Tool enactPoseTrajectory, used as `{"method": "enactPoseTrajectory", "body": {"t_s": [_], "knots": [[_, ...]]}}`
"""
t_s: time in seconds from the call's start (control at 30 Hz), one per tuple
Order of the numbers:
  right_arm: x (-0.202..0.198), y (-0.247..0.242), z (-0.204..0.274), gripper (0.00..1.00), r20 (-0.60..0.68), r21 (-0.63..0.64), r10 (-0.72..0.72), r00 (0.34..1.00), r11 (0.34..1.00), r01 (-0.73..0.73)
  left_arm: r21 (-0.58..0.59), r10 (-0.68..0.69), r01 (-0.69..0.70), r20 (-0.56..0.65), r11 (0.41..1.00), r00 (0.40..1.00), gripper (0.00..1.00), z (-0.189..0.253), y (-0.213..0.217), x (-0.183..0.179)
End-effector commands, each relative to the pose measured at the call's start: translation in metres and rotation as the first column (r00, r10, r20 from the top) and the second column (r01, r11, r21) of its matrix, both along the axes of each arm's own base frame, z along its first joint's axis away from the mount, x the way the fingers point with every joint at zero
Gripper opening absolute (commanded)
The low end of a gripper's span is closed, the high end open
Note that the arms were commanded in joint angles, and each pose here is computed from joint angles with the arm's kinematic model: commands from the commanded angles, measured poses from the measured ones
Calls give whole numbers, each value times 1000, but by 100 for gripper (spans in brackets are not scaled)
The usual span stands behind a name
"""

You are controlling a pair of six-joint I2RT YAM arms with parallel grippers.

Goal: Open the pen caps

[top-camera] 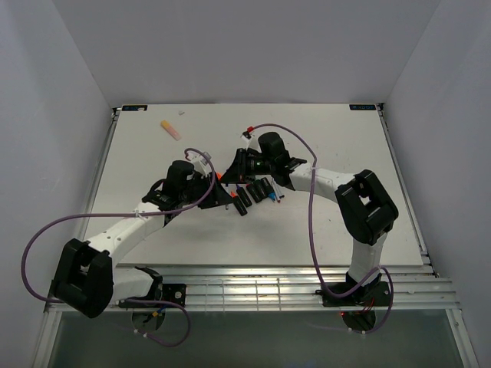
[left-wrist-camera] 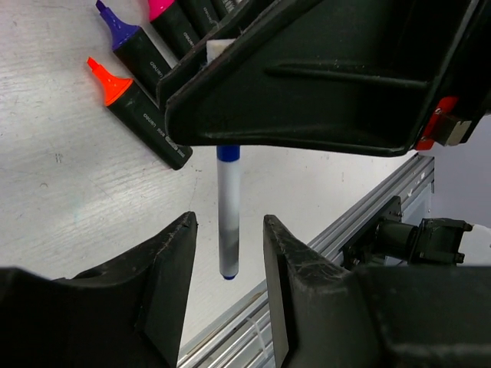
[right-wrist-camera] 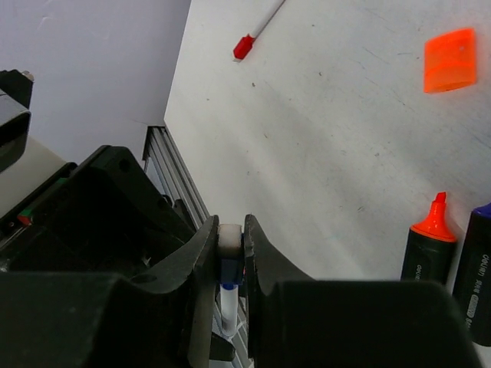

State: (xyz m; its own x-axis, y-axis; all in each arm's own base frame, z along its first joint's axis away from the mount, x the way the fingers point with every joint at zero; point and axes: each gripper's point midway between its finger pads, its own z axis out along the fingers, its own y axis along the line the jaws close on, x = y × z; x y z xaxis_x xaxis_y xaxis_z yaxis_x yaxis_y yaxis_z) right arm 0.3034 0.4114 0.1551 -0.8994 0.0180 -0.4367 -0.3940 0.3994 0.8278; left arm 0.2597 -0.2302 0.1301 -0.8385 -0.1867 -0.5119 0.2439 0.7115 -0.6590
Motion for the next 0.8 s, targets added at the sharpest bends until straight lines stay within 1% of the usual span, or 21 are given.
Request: {"method": "enactPoseTrajectory", "body": {"t_s": [0.0, 0.03, 0.1, 0.17, 0.2, 0.33, 0.4, 0.53, 0.63, 0.67, 0.7, 0.77], "knots": [[-7, 5, 37, 8, 51, 106, 28, 998, 994, -33, -48, -36, 37, 21, 998, 999, 50, 8, -8, -1], [-8, 6, 36, 8, 46, 108, 33, 998, 993, -38, -51, -37, 38, 24, 998, 999, 50, 9, -9, -1], [-9, 6, 37, 8, 41, 114, 37, 998, 993, -41, -55, -40, 42, 27, 998, 999, 44, 10, -9, -1], [-9, 6, 36, 8, 39, 113, 32, 999, 993, -36, -55, -43, 44, 21, 998, 999, 37, 8, -9, -2], [-9, 6, 36, 8, 42, 112, 31, 999, 993, -35, -53, -41, 41, 14, 998, 999, 30, 6, -9, -2], [-1, 6, 35, 8, 62, 87, 8, 998, 996, -13, -32, -16, 16, -11, 999, 1000, 16, -2, -5, -3], [0, 6, 33, 8, 60, 76, 6, 998, 997, -10, -25, -5, 4, -20, 1000, 1000, 13, -6, -2, -4], [3, 6, 34, 8, 64, 70, -7, 998, 998, 3, -2, 12, -12, -38, 1000, 999, 0, -10, 1, -4], [8, 6, 33, 8, 76, 43, -33, 997, 999, 30, 19, 36, -35, -53, 999, 998, 0, -13, 4, -1], [9, 6, 33, 8, 100, 27, -32, 995, 999, 30, 25, 43, -42, -60, 999, 997, 0, -14, 4, -1], [9, 4, 28, 8, 92, -8, -39, 995, 999, 40, 29, 52, -51, -65, 998, 996, 0, -14, 6, 0], [18, 3, 32, 8, 159, -56, -69, 985, 995, 79, 50, 77, -73, -73, 996, 994, 0, -16, 8, 2]]}}
